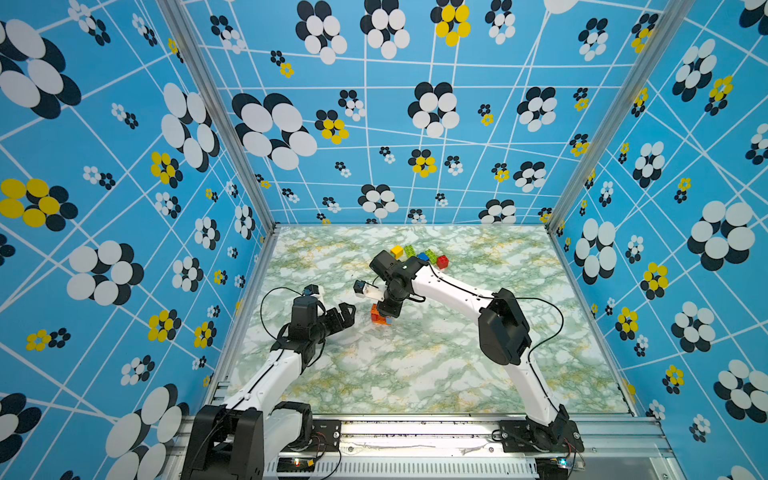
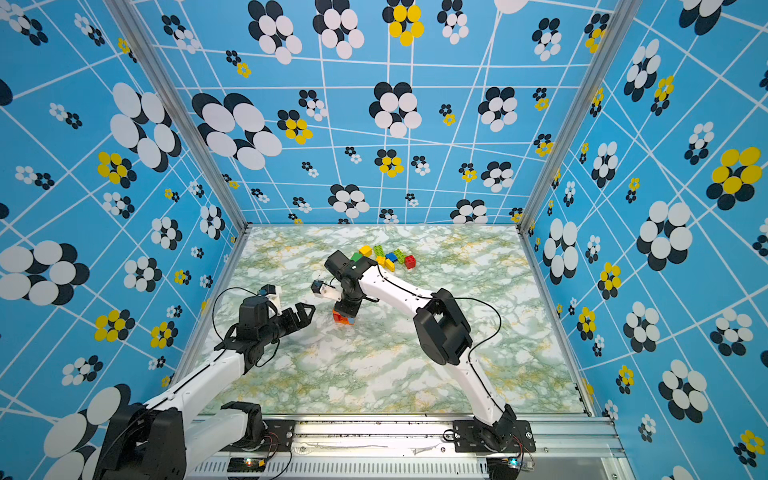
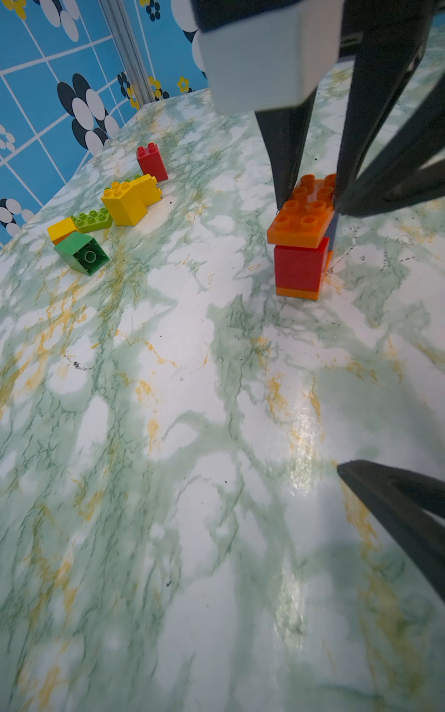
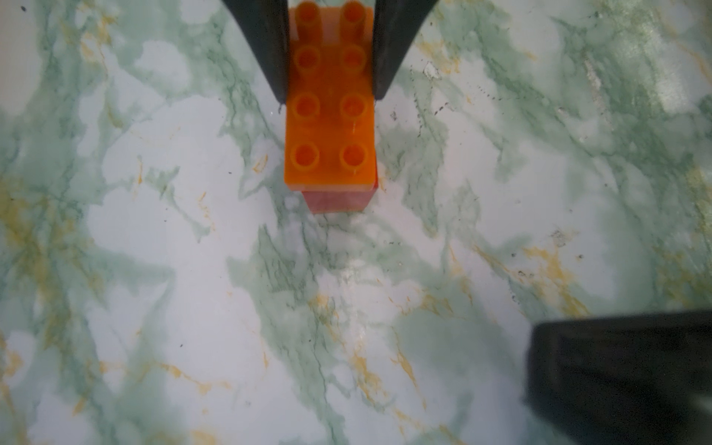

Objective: Assemble the letter p with lego
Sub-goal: Assemble the lego brick with the lego brick.

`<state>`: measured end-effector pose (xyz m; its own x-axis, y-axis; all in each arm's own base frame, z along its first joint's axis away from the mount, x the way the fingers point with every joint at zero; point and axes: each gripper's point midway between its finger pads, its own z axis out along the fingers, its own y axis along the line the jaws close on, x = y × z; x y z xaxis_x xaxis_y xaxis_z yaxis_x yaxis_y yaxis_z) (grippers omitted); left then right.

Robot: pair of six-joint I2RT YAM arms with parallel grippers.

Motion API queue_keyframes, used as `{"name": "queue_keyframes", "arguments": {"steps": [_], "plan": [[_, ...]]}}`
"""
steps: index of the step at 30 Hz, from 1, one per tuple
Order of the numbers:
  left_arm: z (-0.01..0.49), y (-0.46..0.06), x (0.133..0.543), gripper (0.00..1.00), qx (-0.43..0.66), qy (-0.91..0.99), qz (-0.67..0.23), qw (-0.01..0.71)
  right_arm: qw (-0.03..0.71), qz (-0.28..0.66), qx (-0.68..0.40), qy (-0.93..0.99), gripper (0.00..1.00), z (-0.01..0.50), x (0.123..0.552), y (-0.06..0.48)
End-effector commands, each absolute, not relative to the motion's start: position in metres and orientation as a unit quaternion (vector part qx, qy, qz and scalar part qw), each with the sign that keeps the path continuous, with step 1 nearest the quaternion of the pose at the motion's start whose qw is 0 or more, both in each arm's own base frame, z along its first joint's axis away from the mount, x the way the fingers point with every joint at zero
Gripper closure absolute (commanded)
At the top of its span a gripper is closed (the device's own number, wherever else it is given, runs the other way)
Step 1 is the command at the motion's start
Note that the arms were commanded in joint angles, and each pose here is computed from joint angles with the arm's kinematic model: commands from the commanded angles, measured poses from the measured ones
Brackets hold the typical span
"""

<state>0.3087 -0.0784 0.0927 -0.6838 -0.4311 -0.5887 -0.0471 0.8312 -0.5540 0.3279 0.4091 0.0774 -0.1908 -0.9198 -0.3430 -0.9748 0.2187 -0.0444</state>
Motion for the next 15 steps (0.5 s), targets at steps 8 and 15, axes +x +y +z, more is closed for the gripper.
{"name": "queue_keyframes", "arguments": {"steps": [8,15], "plan": [[0.0938,-0.0779,0.3084,0.0,-0.141,0.877,-0.264,0.375,0.105,0.075,-0.633,0.763,0.84,0.0654,0.3121,0.3955],[0.0941,-0.0785,0.3091,0.0,-0.14,0.877,-0.266,0.375,0.111,0.081,-0.632,0.763,0.85,0.0696,0.3117,0.3972]]}}
